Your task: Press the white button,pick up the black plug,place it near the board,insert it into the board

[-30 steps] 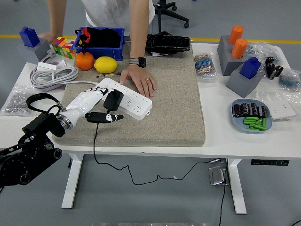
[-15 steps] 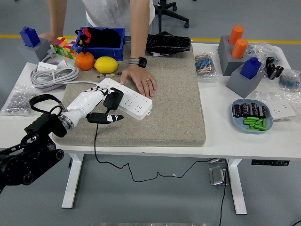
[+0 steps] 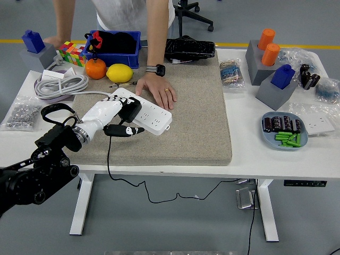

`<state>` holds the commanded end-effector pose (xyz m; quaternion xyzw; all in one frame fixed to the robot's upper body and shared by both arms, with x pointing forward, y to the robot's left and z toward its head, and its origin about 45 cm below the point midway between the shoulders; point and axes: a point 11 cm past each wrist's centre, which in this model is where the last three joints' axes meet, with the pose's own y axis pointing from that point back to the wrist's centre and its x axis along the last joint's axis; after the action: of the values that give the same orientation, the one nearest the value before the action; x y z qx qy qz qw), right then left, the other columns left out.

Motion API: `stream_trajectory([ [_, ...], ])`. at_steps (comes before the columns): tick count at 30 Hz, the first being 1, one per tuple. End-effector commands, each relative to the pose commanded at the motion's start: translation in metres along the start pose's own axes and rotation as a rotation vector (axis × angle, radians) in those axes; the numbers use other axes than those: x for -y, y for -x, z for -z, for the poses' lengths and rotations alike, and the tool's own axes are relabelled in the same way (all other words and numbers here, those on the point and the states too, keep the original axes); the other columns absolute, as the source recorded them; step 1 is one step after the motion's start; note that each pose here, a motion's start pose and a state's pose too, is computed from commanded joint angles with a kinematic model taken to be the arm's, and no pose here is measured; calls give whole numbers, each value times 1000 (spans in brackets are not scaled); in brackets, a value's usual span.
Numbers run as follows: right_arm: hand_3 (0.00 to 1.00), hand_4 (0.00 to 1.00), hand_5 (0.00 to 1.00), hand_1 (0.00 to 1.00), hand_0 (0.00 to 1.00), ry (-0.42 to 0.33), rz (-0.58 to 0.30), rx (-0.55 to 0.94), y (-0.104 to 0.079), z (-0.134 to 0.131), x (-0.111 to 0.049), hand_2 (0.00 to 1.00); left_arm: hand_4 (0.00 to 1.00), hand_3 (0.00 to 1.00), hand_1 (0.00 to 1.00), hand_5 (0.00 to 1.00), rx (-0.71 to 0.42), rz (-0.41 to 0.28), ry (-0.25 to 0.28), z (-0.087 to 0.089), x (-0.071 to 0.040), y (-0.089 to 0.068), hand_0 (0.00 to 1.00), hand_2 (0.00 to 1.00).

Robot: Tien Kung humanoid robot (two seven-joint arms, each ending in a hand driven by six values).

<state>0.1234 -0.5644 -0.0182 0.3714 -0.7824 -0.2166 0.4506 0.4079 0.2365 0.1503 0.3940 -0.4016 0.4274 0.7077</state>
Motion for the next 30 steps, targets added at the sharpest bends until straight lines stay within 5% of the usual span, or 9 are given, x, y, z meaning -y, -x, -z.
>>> stream_trajectory([
  [18,564,620,278,579,664,-1,0,0,0,0,0,574,913,830,937,693,-5,5,-8,-5,11,0,959,879],
  [30,564,621,279,579,664,0,2,0,1,0,0,574,911,863,946,701,-57,-83,28,-8,8,-21,973,892],
])
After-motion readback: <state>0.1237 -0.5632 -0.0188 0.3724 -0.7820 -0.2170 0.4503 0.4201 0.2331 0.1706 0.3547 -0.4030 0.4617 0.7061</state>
